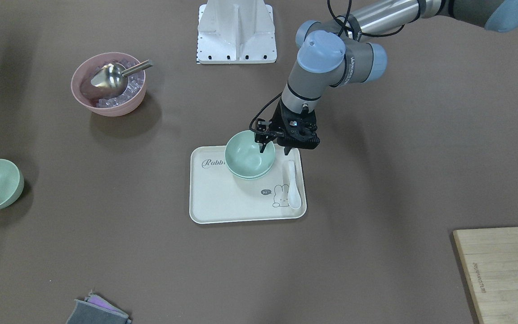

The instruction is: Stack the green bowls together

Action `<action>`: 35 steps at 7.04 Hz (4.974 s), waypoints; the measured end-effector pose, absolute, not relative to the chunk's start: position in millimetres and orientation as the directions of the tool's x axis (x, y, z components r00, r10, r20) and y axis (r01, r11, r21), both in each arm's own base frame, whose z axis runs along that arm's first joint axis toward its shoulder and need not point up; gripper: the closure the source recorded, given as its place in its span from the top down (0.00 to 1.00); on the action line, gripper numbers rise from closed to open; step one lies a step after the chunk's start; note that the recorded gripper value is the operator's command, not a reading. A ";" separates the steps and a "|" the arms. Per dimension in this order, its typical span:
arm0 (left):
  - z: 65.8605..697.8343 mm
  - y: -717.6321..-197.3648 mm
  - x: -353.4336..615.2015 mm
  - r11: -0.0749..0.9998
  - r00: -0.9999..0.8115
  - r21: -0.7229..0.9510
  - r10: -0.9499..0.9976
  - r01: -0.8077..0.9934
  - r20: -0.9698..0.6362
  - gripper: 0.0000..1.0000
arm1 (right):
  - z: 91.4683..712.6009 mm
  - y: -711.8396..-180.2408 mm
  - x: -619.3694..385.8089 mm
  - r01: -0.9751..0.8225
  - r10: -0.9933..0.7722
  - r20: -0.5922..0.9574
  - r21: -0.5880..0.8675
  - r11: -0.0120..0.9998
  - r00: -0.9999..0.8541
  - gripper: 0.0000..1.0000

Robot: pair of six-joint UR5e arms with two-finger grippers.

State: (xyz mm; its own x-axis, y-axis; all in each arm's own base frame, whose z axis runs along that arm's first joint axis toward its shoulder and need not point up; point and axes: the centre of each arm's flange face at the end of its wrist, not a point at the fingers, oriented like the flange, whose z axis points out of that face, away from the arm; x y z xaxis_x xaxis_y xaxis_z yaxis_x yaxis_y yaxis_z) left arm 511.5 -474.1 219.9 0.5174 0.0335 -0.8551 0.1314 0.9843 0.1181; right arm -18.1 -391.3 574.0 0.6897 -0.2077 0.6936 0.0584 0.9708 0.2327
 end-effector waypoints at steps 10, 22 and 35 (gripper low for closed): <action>525.8 -488.4 89.8 0.919 0.612 0.300 0.395 -0.257 -0.685 0.98 | 603.5 -558.8 -60.5 -0.020 -0.080 0.684 0.137 0.990 0.725 0.81; 535.4 -478.7 75.5 0.924 0.620 0.295 0.381 -0.242 -0.686 0.98 | 644.6 -514.6 -137.1 -0.128 0.026 0.703 0.092 0.988 0.711 0.42; 555.2 -472.4 74.7 0.928 0.622 0.283 0.373 -0.244 -0.688 0.98 | 475.7 -568.6 -222.1 -0.179 -0.029 0.806 0.167 0.970 0.592 0.00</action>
State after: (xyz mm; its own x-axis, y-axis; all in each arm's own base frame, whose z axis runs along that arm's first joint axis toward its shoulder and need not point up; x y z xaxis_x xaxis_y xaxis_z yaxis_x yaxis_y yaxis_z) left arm 74.7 -472.4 555.2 0.6219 0.3733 -0.6884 -0.2436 0.9277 0.2830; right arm -222.1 -568.6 475.7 0.5919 -0.0291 0.8055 -0.1794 0.9695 0.1669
